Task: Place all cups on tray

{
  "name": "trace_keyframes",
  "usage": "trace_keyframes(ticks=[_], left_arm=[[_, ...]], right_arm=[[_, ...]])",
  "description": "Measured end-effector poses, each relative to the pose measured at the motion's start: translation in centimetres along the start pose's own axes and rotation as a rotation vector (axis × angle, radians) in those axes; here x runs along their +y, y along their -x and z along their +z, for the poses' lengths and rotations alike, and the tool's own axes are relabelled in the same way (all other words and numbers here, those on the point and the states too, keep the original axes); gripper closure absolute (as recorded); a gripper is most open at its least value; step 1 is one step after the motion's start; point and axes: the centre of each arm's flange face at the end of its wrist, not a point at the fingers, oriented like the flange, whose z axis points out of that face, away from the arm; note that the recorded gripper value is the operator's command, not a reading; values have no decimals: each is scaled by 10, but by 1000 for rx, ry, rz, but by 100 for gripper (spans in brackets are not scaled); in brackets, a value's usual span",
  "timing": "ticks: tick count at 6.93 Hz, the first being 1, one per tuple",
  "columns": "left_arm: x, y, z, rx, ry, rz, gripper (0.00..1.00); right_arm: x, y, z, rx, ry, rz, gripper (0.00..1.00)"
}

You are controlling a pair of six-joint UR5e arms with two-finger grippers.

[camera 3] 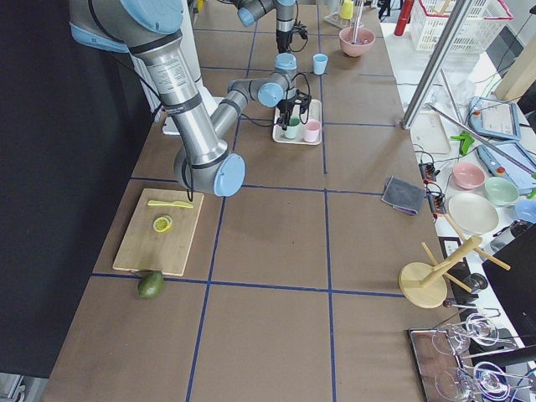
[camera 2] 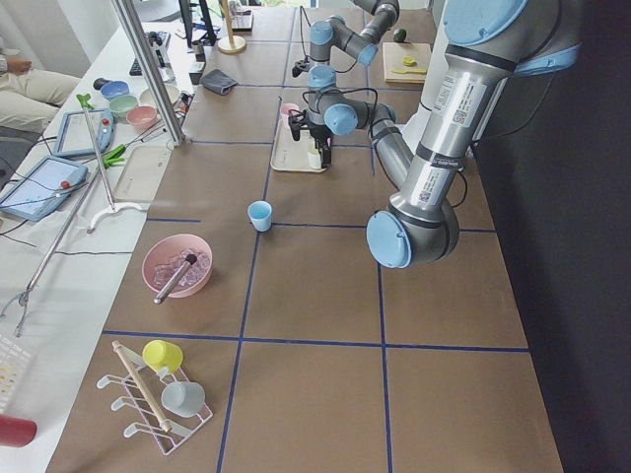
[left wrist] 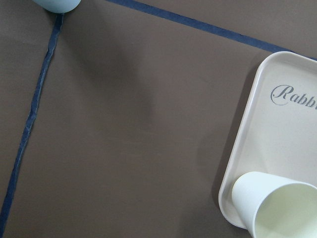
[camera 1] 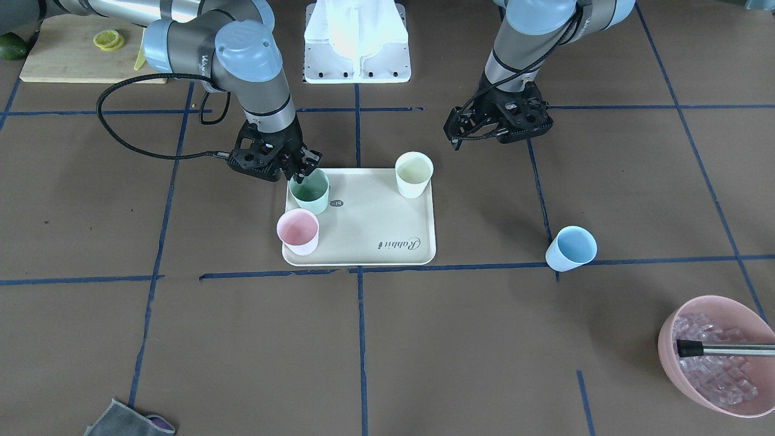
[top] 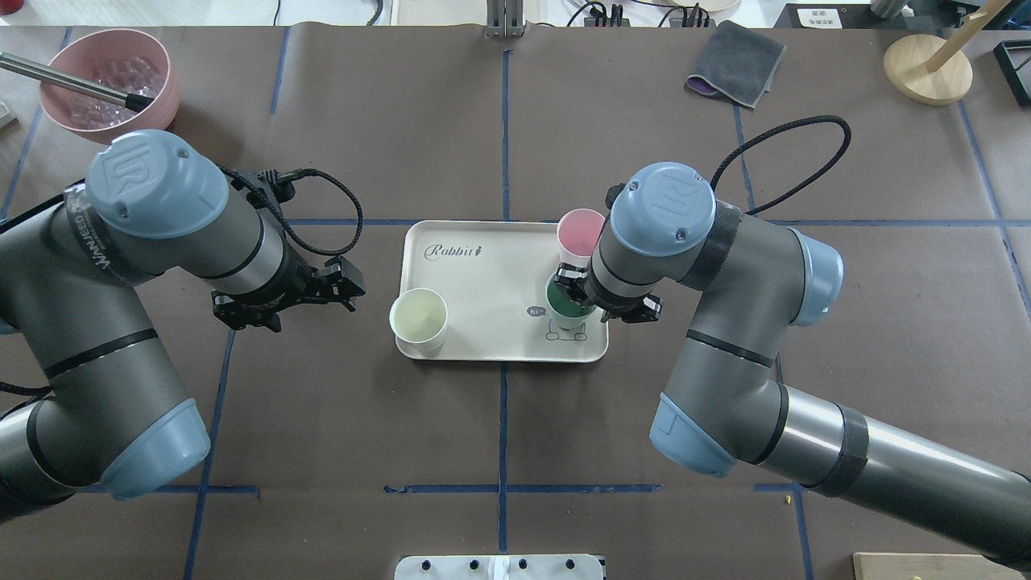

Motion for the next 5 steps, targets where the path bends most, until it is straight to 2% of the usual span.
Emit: trace_keyframes(ticks=[2, 4, 5], left_arm=[[-1, 0, 0, 0, -1, 1, 0], [-17, 11, -5, -11, -19, 47, 0], [-36, 27, -9, -26, -40, 73, 0]], right_arm=[[-26, -10, -21, -17, -3, -44, 0], [-84, -70, -55, -30, 26, -153, 0], [-114, -111, -67, -25, 35, -207, 0]])
